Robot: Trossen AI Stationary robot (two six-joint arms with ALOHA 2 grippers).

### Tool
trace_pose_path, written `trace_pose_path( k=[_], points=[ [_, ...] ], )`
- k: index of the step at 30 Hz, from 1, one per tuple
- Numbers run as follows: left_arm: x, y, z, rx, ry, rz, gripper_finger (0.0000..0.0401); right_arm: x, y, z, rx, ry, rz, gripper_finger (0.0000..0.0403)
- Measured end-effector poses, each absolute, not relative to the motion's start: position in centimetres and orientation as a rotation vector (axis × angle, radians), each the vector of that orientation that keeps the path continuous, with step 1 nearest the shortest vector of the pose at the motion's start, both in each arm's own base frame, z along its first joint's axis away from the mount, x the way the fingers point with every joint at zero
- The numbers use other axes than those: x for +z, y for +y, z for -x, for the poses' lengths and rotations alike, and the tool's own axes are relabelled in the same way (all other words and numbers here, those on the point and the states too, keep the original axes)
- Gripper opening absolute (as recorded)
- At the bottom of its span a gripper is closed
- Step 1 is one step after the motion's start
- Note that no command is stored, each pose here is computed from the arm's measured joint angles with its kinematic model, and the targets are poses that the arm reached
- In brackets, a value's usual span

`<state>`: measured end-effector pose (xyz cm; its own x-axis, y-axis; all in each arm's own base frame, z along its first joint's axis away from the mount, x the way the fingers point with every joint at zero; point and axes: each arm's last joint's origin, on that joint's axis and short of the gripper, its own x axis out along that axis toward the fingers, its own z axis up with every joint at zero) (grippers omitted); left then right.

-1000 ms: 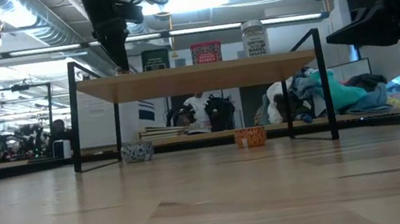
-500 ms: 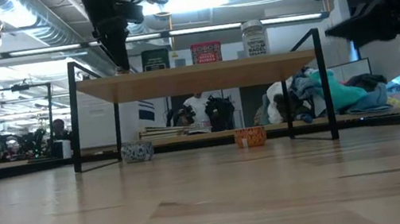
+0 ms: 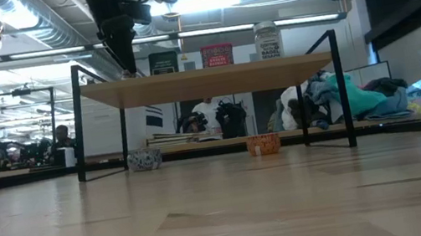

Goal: Shelf spices
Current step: Remove the transparent seasoning bottle from the shelf

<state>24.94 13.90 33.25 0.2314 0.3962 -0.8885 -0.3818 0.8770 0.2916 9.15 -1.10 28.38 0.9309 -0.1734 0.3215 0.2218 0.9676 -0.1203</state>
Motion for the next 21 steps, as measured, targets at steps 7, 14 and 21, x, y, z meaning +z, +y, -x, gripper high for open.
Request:
trace_pose_path(
  k=[7,14,21],
  points=[
    [33.2,13.8,-25.0,0.508,1.215,0.016,0.0331,33.6,-1.2,-10.1,-0.201,-0.27,0.17,0.0035],
    [33.2,13.8,-25.0,0.499,1.218,0.008,0.0331,37.7,-1.3,-11.9,-0.17,-0.266,0.196,0.0035],
    [31.5,14.3,-24.7,0.508,1.259,0.023,0.0331,39.4,-1.3,-14.2,-0.113,-0.197,0.199,0.0035]
  ],
)
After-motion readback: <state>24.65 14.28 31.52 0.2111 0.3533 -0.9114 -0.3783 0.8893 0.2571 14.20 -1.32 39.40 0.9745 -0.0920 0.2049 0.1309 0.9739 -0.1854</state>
